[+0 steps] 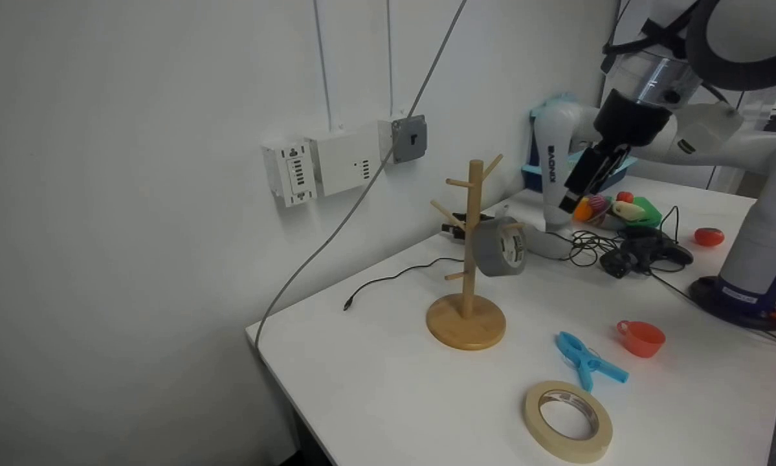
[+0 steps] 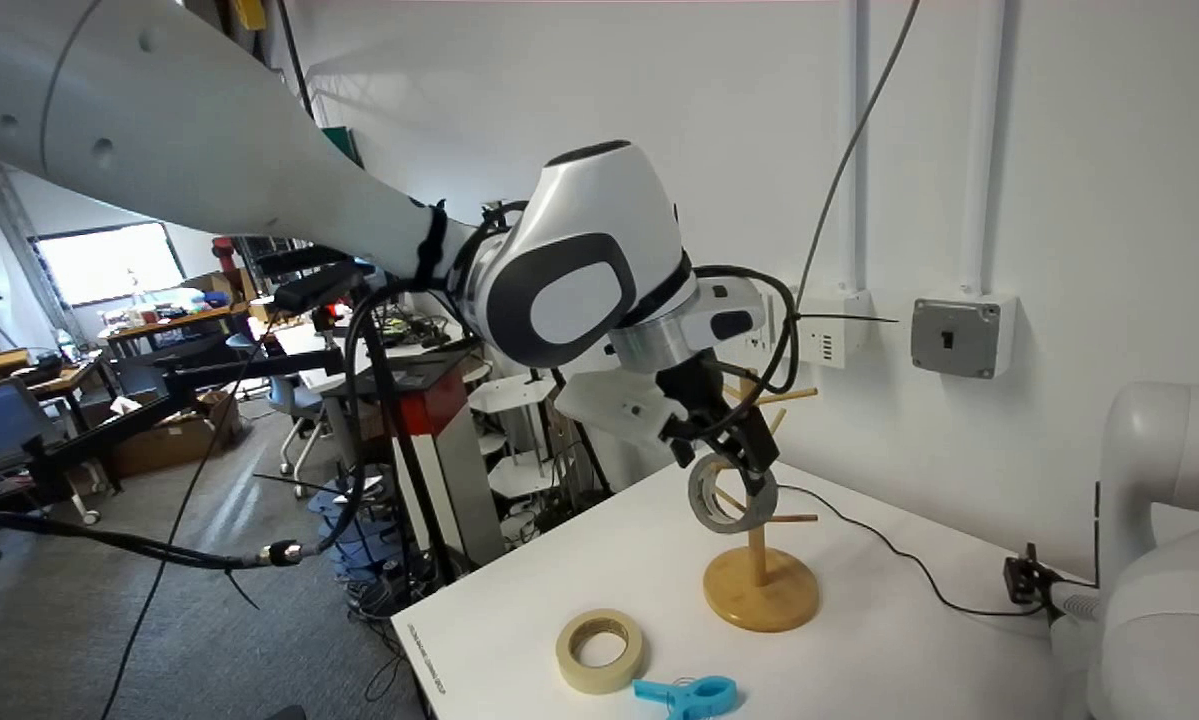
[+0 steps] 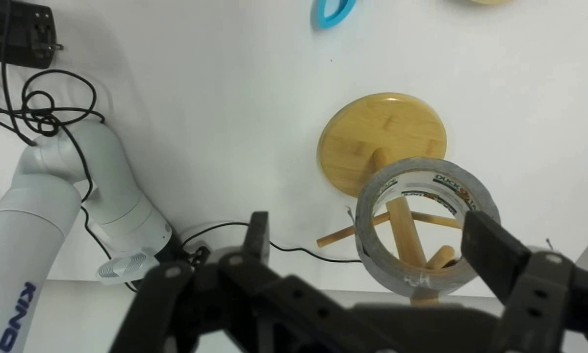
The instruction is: Hang the grey masking tape on the wooden rack
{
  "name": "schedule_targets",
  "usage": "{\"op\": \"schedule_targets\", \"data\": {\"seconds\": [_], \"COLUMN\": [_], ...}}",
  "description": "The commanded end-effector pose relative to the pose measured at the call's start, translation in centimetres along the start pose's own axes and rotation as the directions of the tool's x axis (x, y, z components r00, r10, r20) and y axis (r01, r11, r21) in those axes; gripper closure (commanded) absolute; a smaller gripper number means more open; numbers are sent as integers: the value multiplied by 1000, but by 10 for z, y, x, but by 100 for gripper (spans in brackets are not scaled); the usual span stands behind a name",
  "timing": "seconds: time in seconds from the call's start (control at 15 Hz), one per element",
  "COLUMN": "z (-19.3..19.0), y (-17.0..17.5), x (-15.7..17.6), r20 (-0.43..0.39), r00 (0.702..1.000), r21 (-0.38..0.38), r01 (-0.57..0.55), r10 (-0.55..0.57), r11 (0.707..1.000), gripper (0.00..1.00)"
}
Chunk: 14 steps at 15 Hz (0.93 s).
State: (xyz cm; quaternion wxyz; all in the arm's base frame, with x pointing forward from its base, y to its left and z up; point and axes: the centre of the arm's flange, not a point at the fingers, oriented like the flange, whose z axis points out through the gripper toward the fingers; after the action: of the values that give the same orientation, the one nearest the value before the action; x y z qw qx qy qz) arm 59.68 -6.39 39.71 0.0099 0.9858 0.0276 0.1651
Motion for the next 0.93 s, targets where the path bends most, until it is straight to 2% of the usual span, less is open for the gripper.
{"op": "schedule_targets", "data": {"seconds": [0.0,0.87], "z": [-24,-37], "y": [-6,-39], "x": [-25,-45], "r20": [-21,-67], "r00": [999,989], "r21": [15,63], "r01": [31,133], "r10": [-31,-129], "r11": [999,989], "gripper": [0,0]}}
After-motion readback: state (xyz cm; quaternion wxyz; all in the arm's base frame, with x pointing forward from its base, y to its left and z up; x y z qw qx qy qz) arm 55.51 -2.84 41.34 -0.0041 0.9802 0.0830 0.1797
